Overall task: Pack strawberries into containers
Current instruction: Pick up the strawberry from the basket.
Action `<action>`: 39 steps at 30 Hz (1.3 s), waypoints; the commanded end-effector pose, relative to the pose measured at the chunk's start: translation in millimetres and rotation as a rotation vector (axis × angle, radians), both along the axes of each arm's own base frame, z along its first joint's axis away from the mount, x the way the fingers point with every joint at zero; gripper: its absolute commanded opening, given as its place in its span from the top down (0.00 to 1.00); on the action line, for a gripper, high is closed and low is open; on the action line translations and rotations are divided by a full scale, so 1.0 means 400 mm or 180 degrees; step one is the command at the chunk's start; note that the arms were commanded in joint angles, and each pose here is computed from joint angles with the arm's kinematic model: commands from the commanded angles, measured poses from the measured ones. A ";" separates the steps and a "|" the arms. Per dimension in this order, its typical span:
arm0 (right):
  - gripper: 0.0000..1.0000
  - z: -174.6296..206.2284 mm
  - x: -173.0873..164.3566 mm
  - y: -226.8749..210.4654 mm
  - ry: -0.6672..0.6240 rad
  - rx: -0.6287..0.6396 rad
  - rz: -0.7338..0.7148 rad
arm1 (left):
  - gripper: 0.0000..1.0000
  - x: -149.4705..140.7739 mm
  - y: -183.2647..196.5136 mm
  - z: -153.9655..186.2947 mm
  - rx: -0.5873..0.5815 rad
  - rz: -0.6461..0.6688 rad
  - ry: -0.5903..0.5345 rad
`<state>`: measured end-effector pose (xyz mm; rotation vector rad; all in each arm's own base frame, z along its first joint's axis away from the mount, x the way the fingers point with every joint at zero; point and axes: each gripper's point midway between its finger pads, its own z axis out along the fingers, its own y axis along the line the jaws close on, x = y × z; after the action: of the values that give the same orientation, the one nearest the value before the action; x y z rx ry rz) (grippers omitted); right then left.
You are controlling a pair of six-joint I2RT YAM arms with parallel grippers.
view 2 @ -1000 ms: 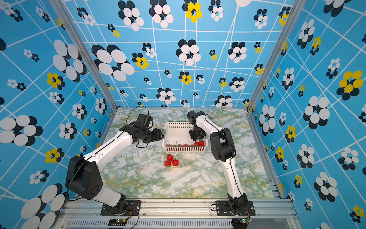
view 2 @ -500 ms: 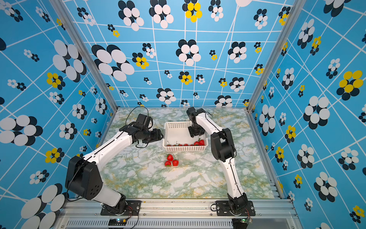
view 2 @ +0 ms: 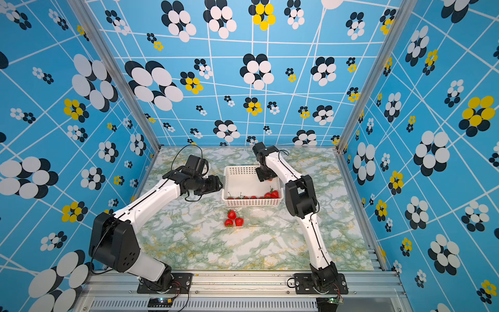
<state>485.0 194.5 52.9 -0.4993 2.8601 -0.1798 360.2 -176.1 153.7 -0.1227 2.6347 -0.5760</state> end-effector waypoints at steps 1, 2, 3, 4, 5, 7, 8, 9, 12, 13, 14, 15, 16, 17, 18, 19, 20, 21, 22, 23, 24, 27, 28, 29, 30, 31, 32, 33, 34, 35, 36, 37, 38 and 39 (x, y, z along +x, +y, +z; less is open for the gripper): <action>0.48 -0.013 0.036 -0.013 -0.0147 -0.0136 0.0056 | 0.32 -0.005 0.017 0.012 0.0020 0.0030 -0.0030; 0.48 -0.016 0.042 -0.014 -0.0171 -0.0148 0.0072 | 0.32 -0.004 0.017 0.013 0.0017 0.0031 -0.0036; 0.48 -0.016 0.046 -0.014 -0.0196 -0.0156 0.0095 | 0.33 -0.005 0.015 0.012 0.0015 0.0026 -0.0031; 0.48 -0.017 0.052 -0.015 -0.0232 -0.0174 0.0094 | 0.32 -0.005 0.015 0.013 0.0014 0.0030 -0.0032; 0.48 -0.020 0.056 -0.012 -0.0260 -0.0161 0.0117 | 0.32 -0.004 0.017 0.012 0.0017 0.0035 -0.0031; 0.48 -0.026 0.062 -0.009 -0.0294 -0.0157 0.0168 | 0.32 -0.004 0.016 0.014 0.0013 0.0033 -0.0041; 0.48 -0.030 0.062 -0.009 -0.0286 -0.0167 0.0180 | 0.32 -0.004 0.017 0.014 0.0014 0.0035 -0.0036; 0.48 -0.035 0.063 -0.010 -0.0279 -0.0179 0.0199 | 0.32 -0.004 0.017 0.014 0.0014 0.0037 -0.0036; 0.48 -0.050 0.065 -0.013 -0.0269 -0.0203 0.0196 | 0.33 -0.005 0.017 0.015 0.0018 0.0038 -0.0038; 0.48 -0.056 0.065 -0.015 -0.0265 -0.0207 0.0189 | 0.32 -0.005 0.018 0.014 0.0018 0.0038 -0.0036; 0.48 -0.059 0.065 -0.014 -0.0263 -0.0206 0.0189 | 0.32 -0.004 0.017 0.014 0.0016 0.0036 -0.0038; 0.48 -0.060 0.063 -0.011 -0.0252 -0.0182 0.0200 | 0.32 -0.005 0.018 0.014 0.0021 0.0038 -0.0031; 0.48 -0.063 0.062 -0.013 -0.0242 -0.0177 0.0192 | 0.33 -0.006 0.017 0.015 0.0018 0.0038 -0.0033; 0.49 -0.063 0.060 -0.010 -0.0235 -0.0162 0.0198 | 0.32 -0.006 0.019 0.016 0.0023 0.0041 -0.0038; 0.49 -0.065 0.057 -0.007 -0.0215 -0.0138 0.0203 | 0.32 -0.007 0.020 0.016 0.0028 0.0041 -0.0037; 0.49 -0.065 0.054 -0.005 -0.0202 -0.0127 0.0206 | 0.32 -0.006 0.020 0.016 0.0028 0.0041 -0.0039; 0.50 -0.069 0.051 -0.004 -0.0173 -0.0109 0.0204 | 0.32 -0.007 0.020 0.016 0.0028 0.0040 -0.0038; 0.50 -0.073 0.047 -0.001 -0.0145 -0.0090 0.0215 | 0.32 -0.005 0.020 0.017 0.0028 0.0042 -0.0044; 0.50 -0.079 0.043 -0.001 -0.0120 -0.0084 0.0213 | 0.32 -0.006 0.020 0.017 0.0025 0.0040 -0.0042; 0.51 -0.081 0.041 -0.004 -0.0107 -0.0094 0.0195 | 0.33 -0.006 0.019 0.015 0.0027 0.0038 -0.0034; 0.51 -0.082 0.038 -0.004 -0.0098 -0.0095 0.0191 | 0.33 -0.006 0.021 0.016 0.0023 0.0049 -0.0034; 0.51 -0.081 0.039 -0.001 -0.0131 -0.0053 0.0189 | 0.33 -0.007 0.022 0.014 0.0031 0.0042 -0.0032; 0.51 -0.082 0.039 0.002 -0.0130 -0.0035 0.0197 | 0.32 -0.007 0.021 0.014 0.0027 0.0043 -0.0031; 0.51 -0.084 0.040 0.005 -0.0125 -0.0022 0.0206 | 0.32 -0.008 0.020 0.013 0.0028 0.0040 -0.0028; 0.51 -0.085 0.043 0.005 -0.0133 -0.0027 0.0202 | 0.32 -0.008 0.019 0.013 0.0027 0.0035 -0.0028; 0.51 -0.085 0.048 0.006 -0.0151 -0.0021 0.0196 | 0.32 -0.008 0.019 0.014 0.0022 0.0037 -0.0028; 0.52 -0.086 0.050 0.008 -0.0154 -0.0015 0.0203 | 0.33 -0.007 0.020 0.014 0.0028 0.0037 -0.0033; 0.51 -0.086 0.053 0.008 -0.0159 -0.0017 0.0202 | 0.32 -0.008 0.020 0.014 0.0029 0.0039 -0.0031; 0.51 -0.086 0.055 0.010 -0.0167 -0.0015 0.0204 | 0.33 -0.008 0.021 0.013 0.0028 0.0044 -0.0028; 0.51 -0.085 0.058 0.014 -0.0174 0.0007 0.0209 | 0.32 -0.008 0.022 0.012 0.0029 0.0043 -0.0023; 0.51 -0.084 0.060 0.016 -0.0183 0.0017 0.0214 | 0.32 -0.009 0.022 0.011 0.0031 0.0045 -0.0022; 0.51 -0.083 0.063 0.016 -0.0200 0.0017 0.0204 | 0.32 -0.008 0.023 0.010 0.0035 0.0046 -0.0016; 0.51 -0.083 0.065 0.017 -0.0209 0.0020 0.0205 | 0.33 -0.009 0.023 0.010 0.0035 0.0045 -0.0015; 0.51 -0.082 0.067 0.019 -0.0215 0.0029 0.0208 | 0.32 -0.009 0.025 0.008 0.0036 0.0051 -0.0011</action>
<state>509.6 200.1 33.9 -0.5653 2.7556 -0.1869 360.7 -174.7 153.5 -0.1280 2.6346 -0.5740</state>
